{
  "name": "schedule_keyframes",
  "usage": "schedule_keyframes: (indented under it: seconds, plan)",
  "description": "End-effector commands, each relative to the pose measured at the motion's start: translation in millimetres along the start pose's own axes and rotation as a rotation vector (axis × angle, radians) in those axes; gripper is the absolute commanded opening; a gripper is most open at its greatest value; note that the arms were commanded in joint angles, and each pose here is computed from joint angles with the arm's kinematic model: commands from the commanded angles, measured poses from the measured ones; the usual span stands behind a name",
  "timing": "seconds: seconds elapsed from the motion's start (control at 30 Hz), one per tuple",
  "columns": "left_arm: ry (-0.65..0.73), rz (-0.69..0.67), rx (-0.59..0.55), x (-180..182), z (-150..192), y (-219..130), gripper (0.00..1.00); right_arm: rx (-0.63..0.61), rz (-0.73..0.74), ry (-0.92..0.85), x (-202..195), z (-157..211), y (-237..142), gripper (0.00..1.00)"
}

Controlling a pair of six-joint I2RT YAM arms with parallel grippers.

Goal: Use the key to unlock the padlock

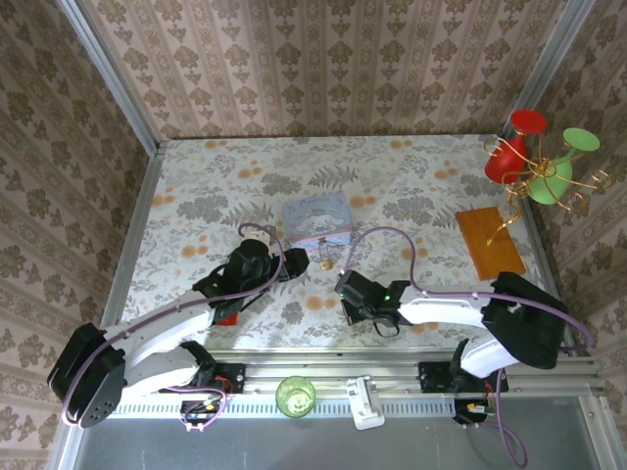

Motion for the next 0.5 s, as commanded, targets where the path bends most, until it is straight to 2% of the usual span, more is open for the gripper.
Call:
schedule_keyframes:
  seconds: [0.0, 0.17, 0.33, 0.47]
  plan:
    - [-0.078, 0.068, -0.030, -13, -5, 2, 0.73, -0.015, -0.177, -0.024, 3, -18, -25, 0.00]
    - [-0.271, 0.171, -0.115, -35, -10, 0, 0.74, 0.006, -0.293, 0.000, -1, -41, -54, 0.00]
    - [-0.598, 0.263, -0.192, -43, 1, 4, 0.76, 0.003, -0.473, -0.003, 12, -61, -80, 0.00]
    - [-0.697, 0.281, -0.230, -51, 2, 0, 0.76, -0.073, -0.532, -0.043, 20, -74, -101, 0.00]
Point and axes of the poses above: each hand's point on the last joint's axis, 136 mm out from that joint toward the fingers, its own y axis out along the fingers, its own x axis along the line the jaws close on, z = x × y, the point moved 8 cm from there along -y, back along the fingers, and after that the axes turned 15 degrees about y, right-handed, at the moved point
